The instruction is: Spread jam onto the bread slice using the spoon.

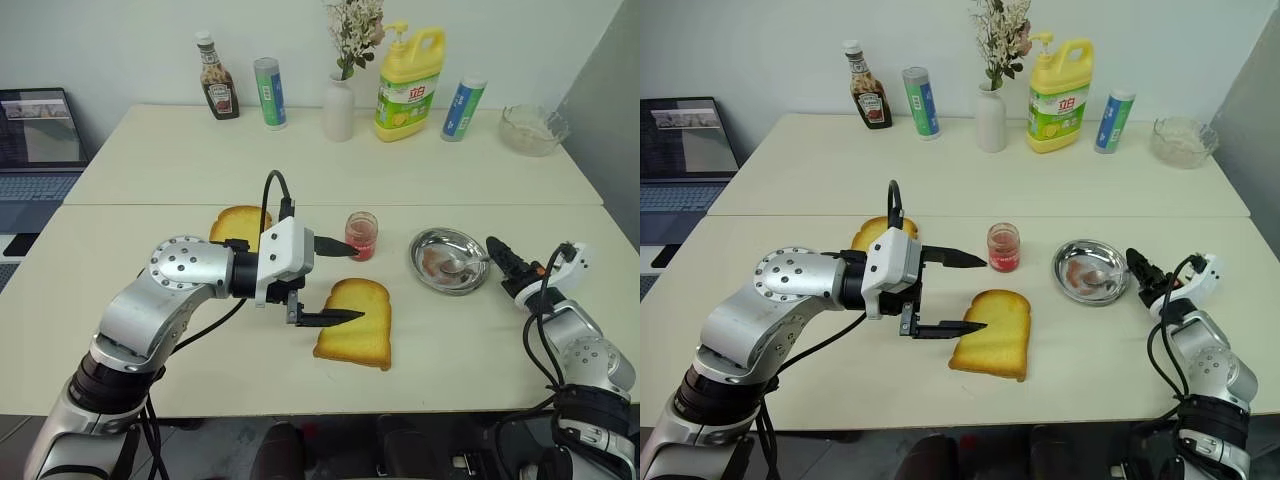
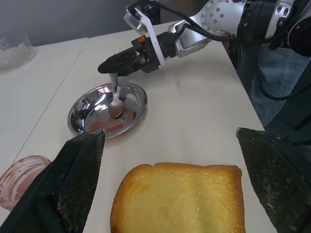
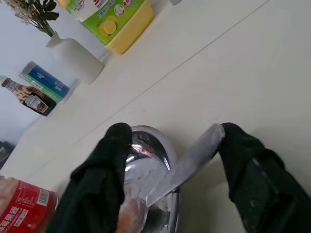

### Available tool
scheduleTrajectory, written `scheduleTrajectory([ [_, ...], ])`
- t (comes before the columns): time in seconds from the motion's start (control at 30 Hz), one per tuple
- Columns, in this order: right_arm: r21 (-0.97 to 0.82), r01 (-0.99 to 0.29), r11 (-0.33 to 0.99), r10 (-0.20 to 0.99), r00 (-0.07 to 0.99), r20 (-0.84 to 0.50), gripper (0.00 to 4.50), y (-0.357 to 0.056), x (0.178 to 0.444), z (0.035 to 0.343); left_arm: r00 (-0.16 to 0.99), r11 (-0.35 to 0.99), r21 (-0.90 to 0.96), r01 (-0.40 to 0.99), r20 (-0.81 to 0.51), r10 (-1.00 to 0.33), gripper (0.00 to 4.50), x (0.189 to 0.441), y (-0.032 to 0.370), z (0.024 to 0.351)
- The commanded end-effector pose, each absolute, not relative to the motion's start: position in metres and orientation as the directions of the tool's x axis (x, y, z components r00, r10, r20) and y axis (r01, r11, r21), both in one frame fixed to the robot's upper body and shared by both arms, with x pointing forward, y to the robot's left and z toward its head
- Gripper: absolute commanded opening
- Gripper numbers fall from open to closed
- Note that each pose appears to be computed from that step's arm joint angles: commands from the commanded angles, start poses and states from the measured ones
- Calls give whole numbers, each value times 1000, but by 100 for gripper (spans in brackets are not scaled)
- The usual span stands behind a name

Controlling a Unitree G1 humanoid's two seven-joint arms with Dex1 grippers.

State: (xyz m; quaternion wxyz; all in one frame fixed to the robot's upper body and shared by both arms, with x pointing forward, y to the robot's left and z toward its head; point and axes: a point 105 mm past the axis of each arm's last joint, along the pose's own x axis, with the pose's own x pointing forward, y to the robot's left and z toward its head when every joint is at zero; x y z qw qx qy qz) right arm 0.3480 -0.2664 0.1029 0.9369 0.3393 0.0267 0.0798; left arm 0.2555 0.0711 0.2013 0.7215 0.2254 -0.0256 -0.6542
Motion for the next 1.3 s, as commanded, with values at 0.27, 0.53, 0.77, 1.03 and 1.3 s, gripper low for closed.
scheduleTrajectory([
  [0.27,680,-185,710,152,982,109,2,-271,347,128,141,45,369,928,-237,-961,450,256,70,206],
  [0.53,636,-259,727,175,966,193,2,-266,339,162,221,147,333,931,-199,-955,450,268,79,207],
  [0.77,425,-453,784,347,887,305,2,-222,321,233,419,345,309,886,-218,-881,450,279,120,205],
  [1.03,151,-664,733,610,739,287,2,-132,339,270,562,476,334,814,-240,-792,450,295,139,192],
  [1.3,-129,-741,659,749,630,204,2,-84,358,273,579,505,302,809,-260,-773,450,294,136,185],
])
